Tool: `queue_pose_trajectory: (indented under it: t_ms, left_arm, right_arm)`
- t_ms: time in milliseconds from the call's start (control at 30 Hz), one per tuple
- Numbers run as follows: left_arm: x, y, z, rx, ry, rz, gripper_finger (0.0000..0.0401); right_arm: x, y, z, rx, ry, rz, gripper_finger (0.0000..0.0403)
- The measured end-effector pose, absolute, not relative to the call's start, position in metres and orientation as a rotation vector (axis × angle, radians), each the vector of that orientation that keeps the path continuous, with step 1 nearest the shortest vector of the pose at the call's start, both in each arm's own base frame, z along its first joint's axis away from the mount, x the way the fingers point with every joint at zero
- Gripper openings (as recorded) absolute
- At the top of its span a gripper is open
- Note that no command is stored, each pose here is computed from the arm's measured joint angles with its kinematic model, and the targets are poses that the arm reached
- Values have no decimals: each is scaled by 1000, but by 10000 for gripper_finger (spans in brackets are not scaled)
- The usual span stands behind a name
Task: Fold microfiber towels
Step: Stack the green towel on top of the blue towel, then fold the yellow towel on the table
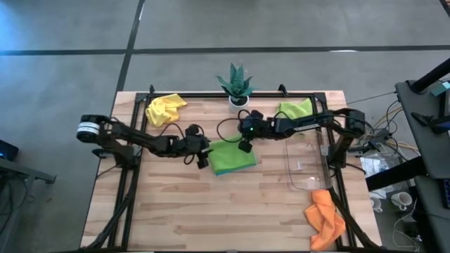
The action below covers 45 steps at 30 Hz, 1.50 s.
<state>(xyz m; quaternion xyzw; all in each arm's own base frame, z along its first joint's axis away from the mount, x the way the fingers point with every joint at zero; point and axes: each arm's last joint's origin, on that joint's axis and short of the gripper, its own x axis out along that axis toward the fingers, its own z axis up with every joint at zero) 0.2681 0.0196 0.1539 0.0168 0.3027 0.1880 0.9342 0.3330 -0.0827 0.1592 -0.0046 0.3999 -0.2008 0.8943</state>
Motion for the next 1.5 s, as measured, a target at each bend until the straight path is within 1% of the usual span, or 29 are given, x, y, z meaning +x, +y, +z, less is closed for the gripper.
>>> queue_pose_trajectory:
  t_ms: [133,267,333,400,467,567,700,833,900,1000,1067,1100,1167,1200,1267,1300,1367,1500]
  left_arm:
    - [253,25,176,-32,593,435,173]
    - [234,40,192,-96,581,590,174]
    - [221,51,194,-138,615,705,174]
    - [207,67,192,-218,650,881,174]
    - [188,82,185,-307,728,1045,174]
    - [168,101,177,-395,835,1182,174]
    - [162,126,170,-390,904,1243,174]
    - [165,152,164,-337,1001,1269,174]
    - [168,161,156,-303,1085,1250,174]
    - [174,166,141,-269,1208,1172,173]
    - [178,170,132,-238,1265,1171,170]
    - [180,172,129,-229,1279,1182,163]
    - [181,174,126,-229,1304,1184,132]
    - [183,174,126,-233,1314,1175,108]
    - [185,170,129,-249,1336,1146,44]
    - [184,166,132,-269,1353,1136,23]
    - [185,156,142,-299,1353,1106,12]
    - [184,126,176,-334,1259,1040,3]
  right_arm:
    - [327,-76,184,-20,758,-405,9]
    - [322,-56,202,0,714,-369,9]
    - [321,-40,208,2,708,-328,9]
    - [321,-21,211,-11,700,-275,9]
    - [321,-3,211,-19,698,-228,9]
    - [321,16,211,-32,694,-194,9]
    - [321,23,213,-62,677,-183,9]
    - [321,23,212,-69,683,-182,9]
    - [320,23,211,-75,699,-177,9]
    - [318,24,210,-78,719,-171,9]
    - [318,24,209,-81,728,-169,9]
    - [318,24,209,-81,728,-168,9]
    - [318,25,210,-77,727,-168,9]
    - [317,26,210,-73,725,-167,9]
    - [316,28,211,-74,721,-161,9]
    - [316,30,212,-75,718,-155,9]
    - [315,32,214,-90,714,-144,9]
    - [315,32,216,-125,708,-140,9]
